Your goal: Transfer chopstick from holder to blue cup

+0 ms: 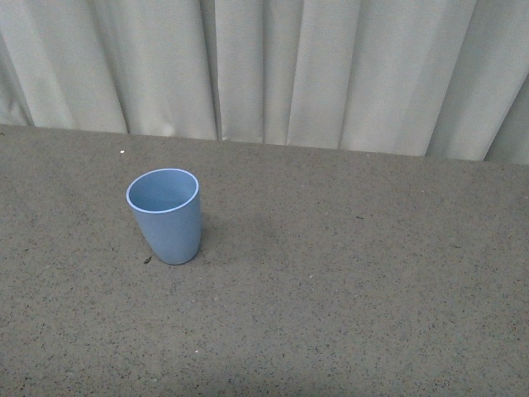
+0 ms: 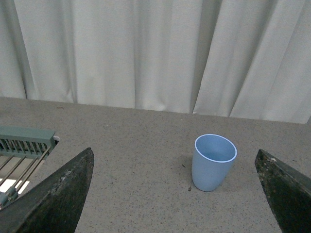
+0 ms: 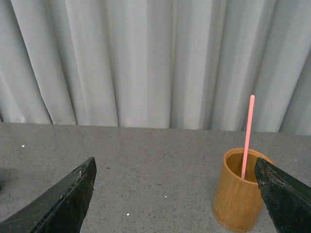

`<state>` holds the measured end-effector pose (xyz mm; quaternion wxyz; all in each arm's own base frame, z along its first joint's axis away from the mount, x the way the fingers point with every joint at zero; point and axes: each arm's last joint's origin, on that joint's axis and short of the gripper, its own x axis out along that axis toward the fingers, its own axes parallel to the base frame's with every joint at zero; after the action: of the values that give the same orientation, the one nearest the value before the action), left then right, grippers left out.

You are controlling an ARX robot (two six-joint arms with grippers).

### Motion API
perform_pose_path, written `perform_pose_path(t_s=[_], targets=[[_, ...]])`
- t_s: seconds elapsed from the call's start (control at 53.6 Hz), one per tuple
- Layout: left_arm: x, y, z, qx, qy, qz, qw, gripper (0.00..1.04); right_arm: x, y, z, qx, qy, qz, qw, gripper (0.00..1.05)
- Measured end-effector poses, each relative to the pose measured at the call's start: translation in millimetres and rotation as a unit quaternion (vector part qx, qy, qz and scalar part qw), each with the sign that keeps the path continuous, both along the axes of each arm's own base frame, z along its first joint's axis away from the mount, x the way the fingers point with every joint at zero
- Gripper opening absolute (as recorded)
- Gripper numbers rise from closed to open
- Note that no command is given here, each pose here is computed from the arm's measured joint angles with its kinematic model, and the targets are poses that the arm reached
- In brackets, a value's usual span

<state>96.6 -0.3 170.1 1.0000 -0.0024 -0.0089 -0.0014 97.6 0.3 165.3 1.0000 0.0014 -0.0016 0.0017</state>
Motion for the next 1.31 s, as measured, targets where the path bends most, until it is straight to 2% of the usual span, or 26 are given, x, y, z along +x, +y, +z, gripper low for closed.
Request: perform_pose_path(t_s=[1.305], targets=[[0.0,0.0,0.0,0.0,0.0,0.0,1.0,0.98,0.0,0.0,0.0,0.0,0.0,0.0,1.0,0.95]])
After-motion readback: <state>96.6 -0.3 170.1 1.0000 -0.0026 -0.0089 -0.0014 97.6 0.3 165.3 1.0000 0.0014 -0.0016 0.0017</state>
